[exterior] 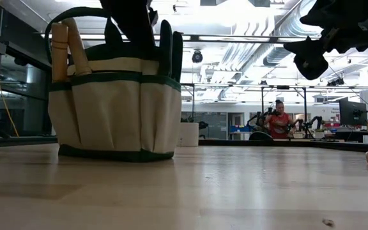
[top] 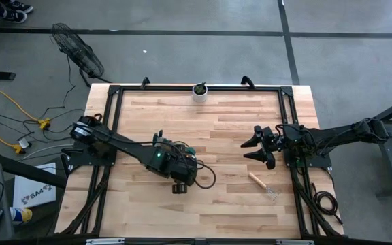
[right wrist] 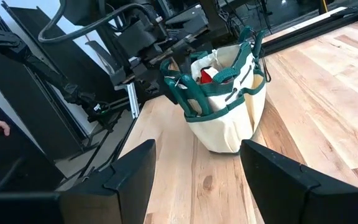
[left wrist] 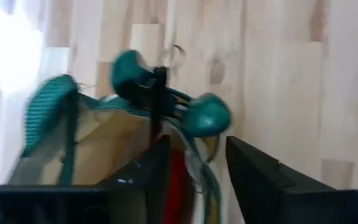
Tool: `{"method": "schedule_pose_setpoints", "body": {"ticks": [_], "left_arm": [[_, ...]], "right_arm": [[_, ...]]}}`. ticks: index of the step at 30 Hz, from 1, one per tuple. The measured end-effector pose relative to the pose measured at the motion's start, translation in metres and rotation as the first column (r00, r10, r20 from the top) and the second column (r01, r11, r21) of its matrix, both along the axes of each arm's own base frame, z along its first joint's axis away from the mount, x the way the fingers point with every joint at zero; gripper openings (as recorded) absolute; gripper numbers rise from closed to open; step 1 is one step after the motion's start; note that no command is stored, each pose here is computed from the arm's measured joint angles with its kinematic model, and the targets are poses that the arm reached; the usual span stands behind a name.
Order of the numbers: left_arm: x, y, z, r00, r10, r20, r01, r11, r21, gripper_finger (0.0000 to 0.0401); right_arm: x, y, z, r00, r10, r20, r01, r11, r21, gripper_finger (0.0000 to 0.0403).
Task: Pick & Place Garden tools in Gardening bag
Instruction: Adjust the gardening bag on the table
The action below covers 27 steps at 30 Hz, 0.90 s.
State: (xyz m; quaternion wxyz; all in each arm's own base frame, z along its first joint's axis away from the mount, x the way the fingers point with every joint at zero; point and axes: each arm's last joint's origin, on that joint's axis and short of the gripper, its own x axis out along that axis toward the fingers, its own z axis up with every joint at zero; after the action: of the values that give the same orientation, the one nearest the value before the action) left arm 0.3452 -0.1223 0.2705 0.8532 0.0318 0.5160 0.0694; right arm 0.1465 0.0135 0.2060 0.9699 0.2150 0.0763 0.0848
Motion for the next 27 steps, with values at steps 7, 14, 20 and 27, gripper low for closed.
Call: {"method": "schedule_pose_setpoints", "body": {"ticks": [7,14,20,27], "left_arm": [[-0.001,-0.003,0.000,0.999,-0.030,-0.022,0.028,0.998,-0.063,0.0034],[-0.003,-0.009,0.000,0.997,-0.073,-0.035,0.069,0.993,-0.101,0.0004],[-0.014,-0.034,-0.001,0.972,-0.226,-0.061,0.215,0.965,-0.149,0.0003],[-0.037,-0.068,-0.002,0.943,-0.316,-0.106,0.297,0.941,-0.161,0.0001]], "right_arm": [[0.000,0.000,0.000,1.000,0.000,0.001,0.000,1.000,0.000,0.0227],[0.000,0.000,0.000,1.000,-0.001,0.000,0.001,1.000,0.000,0.0227],[0.000,0.000,0.000,1.000,-0.001,0.000,0.001,1.000,0.000,0.0227],[0.000,0.000,0.000,1.000,-0.004,0.001,0.004,1.000,0.000,0.0227]]}}
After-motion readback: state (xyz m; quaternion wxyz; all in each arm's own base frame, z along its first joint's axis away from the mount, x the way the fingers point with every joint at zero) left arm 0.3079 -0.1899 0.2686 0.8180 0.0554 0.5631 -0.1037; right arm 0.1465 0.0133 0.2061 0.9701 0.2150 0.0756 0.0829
